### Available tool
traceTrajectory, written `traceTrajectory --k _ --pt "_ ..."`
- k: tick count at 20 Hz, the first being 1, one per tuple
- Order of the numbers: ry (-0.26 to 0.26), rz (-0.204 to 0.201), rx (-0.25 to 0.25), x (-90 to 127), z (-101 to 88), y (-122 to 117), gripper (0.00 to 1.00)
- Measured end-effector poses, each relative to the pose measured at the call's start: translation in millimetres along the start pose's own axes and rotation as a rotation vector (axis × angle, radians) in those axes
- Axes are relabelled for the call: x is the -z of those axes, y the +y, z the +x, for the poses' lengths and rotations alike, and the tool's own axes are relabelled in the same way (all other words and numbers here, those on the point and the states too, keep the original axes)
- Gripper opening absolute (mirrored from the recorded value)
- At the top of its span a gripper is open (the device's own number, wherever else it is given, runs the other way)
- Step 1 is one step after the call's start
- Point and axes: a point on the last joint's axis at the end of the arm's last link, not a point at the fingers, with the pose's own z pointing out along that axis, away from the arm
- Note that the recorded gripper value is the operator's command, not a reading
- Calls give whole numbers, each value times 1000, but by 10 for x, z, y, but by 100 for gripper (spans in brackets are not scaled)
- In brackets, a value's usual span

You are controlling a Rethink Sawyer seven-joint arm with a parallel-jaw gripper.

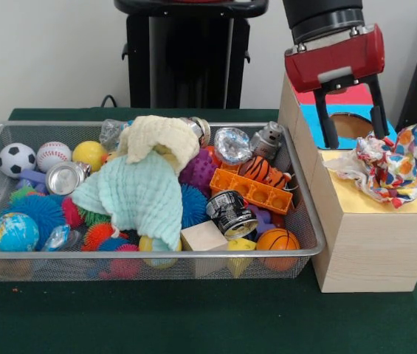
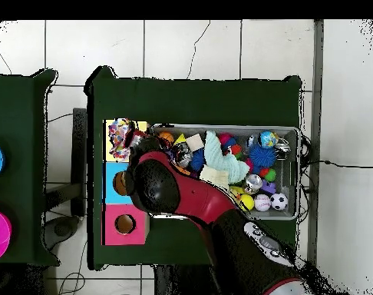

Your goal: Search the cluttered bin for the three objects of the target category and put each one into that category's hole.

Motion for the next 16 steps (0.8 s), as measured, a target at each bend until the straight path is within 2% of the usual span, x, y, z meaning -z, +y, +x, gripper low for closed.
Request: traceTrajectory --k 5,8,13,14,15,16 --pt "34 -23 -47 28 98 90 100" --pt "64 -31 -94 40 195 148 100" --pt "145 -32 -173 68 405 214 100" --pt "180 -31 -192 80 476 232 100" --pt "227 -32 -209 97 576 260 0" --pt "230 -33 -210 99 584 263 0"
